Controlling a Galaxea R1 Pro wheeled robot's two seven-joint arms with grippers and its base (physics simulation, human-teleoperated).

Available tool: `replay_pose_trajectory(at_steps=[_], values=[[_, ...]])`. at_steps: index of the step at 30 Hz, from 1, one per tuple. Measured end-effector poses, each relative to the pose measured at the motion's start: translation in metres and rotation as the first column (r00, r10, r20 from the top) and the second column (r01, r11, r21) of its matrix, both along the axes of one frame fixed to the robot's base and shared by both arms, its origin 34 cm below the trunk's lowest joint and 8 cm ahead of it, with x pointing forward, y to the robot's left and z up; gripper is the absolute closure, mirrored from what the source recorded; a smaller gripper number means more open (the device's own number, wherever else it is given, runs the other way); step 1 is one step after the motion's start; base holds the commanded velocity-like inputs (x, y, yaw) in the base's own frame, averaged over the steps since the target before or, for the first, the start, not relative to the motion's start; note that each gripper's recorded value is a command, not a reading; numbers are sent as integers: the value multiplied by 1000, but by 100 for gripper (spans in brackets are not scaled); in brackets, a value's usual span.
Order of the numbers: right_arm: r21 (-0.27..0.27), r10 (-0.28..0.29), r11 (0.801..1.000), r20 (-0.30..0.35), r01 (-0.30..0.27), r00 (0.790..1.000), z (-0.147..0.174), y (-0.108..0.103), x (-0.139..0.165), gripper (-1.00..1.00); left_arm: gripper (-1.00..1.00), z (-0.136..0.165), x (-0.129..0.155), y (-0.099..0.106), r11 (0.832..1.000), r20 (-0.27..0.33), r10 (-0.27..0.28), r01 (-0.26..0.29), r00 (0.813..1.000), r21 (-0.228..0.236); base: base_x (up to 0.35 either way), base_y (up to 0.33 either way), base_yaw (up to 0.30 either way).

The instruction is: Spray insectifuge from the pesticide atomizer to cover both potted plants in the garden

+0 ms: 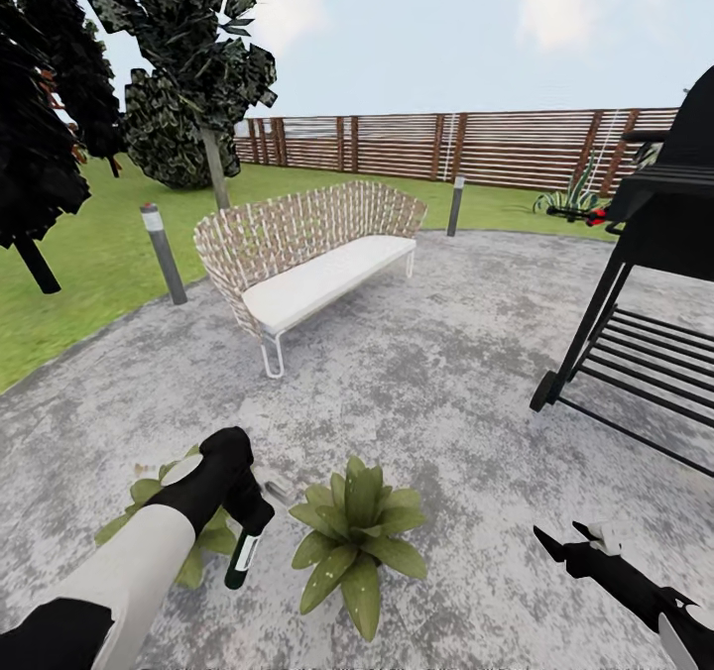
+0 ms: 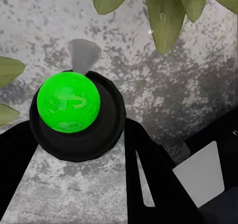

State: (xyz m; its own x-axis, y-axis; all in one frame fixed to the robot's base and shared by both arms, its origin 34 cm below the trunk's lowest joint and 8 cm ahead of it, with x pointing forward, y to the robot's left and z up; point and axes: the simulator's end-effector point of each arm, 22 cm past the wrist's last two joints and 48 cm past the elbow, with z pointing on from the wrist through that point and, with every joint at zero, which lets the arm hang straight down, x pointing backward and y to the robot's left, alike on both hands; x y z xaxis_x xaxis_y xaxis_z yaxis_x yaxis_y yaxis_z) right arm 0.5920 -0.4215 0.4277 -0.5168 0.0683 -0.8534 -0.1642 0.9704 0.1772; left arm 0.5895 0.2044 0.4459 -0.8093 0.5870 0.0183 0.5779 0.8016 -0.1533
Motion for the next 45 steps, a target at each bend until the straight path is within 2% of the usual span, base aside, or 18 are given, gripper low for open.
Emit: replay_pose_trajectory(at_steps=[7, 17, 22, 25, 28, 34, 45], values=[[0, 0, 1000, -10, 0, 1000, -5, 0, -2, -100, 100, -10, -6, 17, 1000, -19, 8, -8, 1000, 24, 0, 0, 0], [0, 0, 1000, -11, 0, 1000, -5, 0, -2, -100, 100, -21, -18, 29, 999, -58, 17, -14, 998, 52, 0, 0, 0], [0, 0, 1000, -11, 0, 1000, -5, 0, -2, -100, 100, -21, -19, 45, 997, -60, 33, -28, 998, 73, 0, 0, 0], [0, 0, 1000, -11, 0, 1000, -5, 0, -2, -100, 100, -26, -26, 48, 997, -84, 40, -34, 996, 75, 0, 0, 0], [0, 0, 1000, -12, 0, 1000, -6, 0, -2, -100, 100, -29, -30, 46, 997, -98, 44, -37, 994, 71, 0, 0, 0], [0, 0, 1000, -12, 0, 1000, -6, 0, -2, -100, 100, -26, -27, 36, 998, -89, 34, -29, 995, 59, 105, 102, 0], [0, 0, 1000, -12, 0, 1000, -6, 0, -2, -100, 100, -24, -24, 32, 998, -83, 31, -27, 996, 52, 43, 19, 0]])
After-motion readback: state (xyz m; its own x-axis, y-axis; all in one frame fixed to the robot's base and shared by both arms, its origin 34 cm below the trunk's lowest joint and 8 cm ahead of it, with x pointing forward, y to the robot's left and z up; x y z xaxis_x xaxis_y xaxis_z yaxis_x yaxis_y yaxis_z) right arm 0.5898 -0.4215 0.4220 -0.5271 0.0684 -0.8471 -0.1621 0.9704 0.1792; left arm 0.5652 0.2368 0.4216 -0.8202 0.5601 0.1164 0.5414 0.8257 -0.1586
